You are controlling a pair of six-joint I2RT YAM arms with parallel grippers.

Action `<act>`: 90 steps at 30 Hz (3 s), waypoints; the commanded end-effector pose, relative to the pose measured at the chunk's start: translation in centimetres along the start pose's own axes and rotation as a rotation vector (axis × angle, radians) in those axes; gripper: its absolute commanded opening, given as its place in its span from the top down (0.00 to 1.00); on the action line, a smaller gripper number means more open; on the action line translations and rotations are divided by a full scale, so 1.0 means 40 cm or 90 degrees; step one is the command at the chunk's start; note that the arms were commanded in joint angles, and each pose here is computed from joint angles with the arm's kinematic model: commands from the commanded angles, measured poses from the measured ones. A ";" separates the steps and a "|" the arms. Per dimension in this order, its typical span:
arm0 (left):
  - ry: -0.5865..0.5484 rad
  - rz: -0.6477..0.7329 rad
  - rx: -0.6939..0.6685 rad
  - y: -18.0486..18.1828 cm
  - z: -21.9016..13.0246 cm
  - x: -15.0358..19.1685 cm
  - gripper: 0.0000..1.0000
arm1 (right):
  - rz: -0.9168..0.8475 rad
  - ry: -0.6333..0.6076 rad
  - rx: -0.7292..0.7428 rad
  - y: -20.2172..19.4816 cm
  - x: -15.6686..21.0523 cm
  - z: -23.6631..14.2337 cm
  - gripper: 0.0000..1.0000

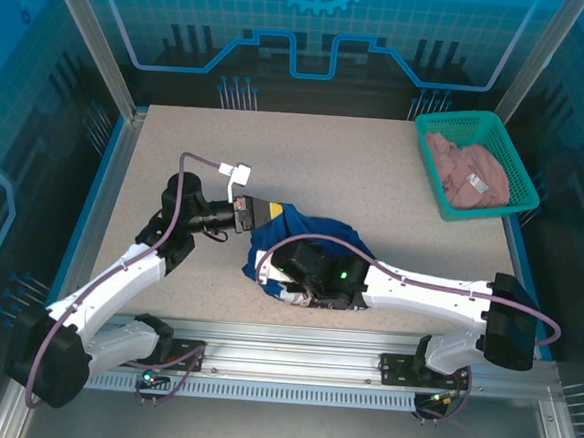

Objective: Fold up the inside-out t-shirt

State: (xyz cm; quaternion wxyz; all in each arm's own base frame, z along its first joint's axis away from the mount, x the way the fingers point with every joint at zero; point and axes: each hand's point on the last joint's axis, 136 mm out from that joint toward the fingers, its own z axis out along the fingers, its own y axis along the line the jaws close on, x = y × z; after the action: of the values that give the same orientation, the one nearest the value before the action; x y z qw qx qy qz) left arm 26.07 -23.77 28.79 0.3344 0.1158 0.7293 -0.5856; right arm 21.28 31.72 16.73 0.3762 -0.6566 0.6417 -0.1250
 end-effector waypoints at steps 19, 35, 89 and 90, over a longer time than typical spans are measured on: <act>-0.066 -0.018 -0.200 0.140 -0.104 -0.016 1.00 | 0.541 -0.492 -0.213 -0.213 0.043 -0.276 1.00; 0.020 0.177 -0.341 0.085 -0.093 0.067 0.35 | 0.524 -0.524 -0.305 -0.184 0.031 -0.287 1.00; 0.097 0.002 0.069 -0.131 0.041 0.033 1.00 | 0.316 -0.352 -0.092 -0.158 0.013 -0.334 0.67; 0.098 0.002 0.070 -0.133 0.041 0.034 1.00 | 0.307 -0.326 -0.099 -0.150 0.013 -0.310 0.69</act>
State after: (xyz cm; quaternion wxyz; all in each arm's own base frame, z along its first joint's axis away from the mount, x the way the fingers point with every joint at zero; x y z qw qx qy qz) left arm 22.57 -27.26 31.56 0.2586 0.1704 0.7213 -0.6195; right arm 17.27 26.00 30.58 0.5201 -0.4876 0.6611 0.2338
